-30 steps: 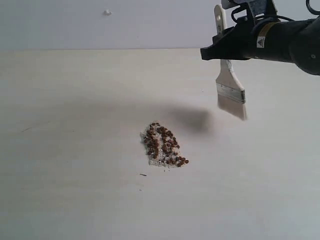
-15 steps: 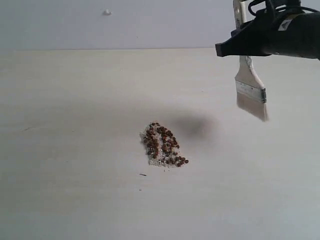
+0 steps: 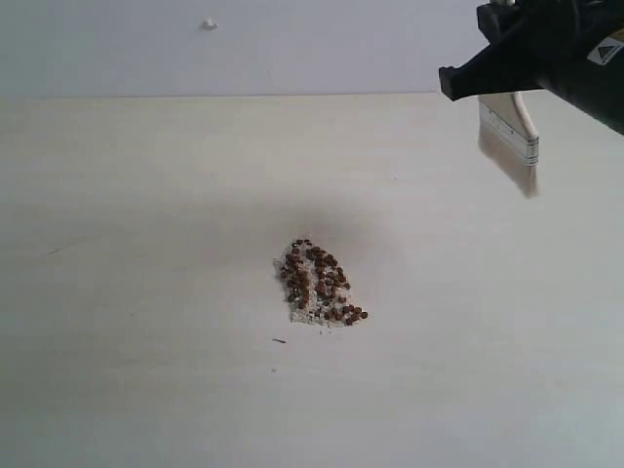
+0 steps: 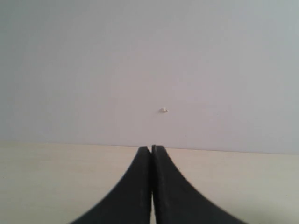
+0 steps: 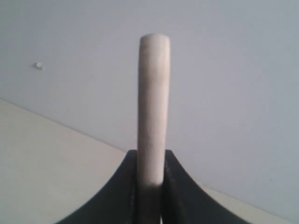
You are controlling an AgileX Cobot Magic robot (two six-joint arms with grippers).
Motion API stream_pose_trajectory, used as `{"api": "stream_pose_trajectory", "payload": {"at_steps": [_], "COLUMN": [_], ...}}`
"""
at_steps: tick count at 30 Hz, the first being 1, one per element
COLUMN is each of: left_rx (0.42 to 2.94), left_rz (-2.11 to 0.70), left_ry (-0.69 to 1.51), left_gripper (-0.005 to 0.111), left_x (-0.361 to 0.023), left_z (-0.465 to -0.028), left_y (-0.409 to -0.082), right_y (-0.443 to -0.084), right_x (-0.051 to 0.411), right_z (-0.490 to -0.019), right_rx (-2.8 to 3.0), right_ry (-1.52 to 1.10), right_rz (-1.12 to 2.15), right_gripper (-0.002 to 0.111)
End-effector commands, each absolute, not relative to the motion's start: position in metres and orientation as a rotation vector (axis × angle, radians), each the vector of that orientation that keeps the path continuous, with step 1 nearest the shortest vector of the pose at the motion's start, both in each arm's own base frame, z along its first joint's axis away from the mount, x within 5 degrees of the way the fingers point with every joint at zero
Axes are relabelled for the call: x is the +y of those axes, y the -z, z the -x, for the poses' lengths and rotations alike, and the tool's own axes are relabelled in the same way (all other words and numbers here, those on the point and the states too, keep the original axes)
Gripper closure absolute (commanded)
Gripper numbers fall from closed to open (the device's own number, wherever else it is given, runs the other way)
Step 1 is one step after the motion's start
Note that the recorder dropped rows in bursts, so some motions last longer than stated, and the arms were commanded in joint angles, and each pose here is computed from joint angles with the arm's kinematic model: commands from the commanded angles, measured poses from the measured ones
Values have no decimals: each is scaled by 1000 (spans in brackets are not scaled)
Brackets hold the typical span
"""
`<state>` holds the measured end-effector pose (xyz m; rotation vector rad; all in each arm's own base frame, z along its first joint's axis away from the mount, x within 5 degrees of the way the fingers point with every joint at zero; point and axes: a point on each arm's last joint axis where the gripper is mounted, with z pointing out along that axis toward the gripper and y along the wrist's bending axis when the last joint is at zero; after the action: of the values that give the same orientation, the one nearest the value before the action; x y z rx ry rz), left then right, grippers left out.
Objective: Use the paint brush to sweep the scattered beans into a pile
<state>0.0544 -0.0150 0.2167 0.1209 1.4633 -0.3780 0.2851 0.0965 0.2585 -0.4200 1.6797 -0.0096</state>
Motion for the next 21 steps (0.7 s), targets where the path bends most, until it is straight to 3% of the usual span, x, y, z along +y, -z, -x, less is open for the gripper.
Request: {"api": "stream_pose_trajectory", "payload": {"at_steps": [1,21], "left_rx": [1460,1460], "left_rz": [-118,-118], "left_ry": [379,379], "left_gripper": [107,107], "left_x": [-15,-15], "left_z": [-54,-54], "left_y": [-216,-216], "right_y": [-265,-252], "right_x": [94,95], "right_z": [-284,-290], "right_rx": [1633,1678], "right_ry": [-4,3], "right_rz": [345,337], "right_gripper": [108,108]}}
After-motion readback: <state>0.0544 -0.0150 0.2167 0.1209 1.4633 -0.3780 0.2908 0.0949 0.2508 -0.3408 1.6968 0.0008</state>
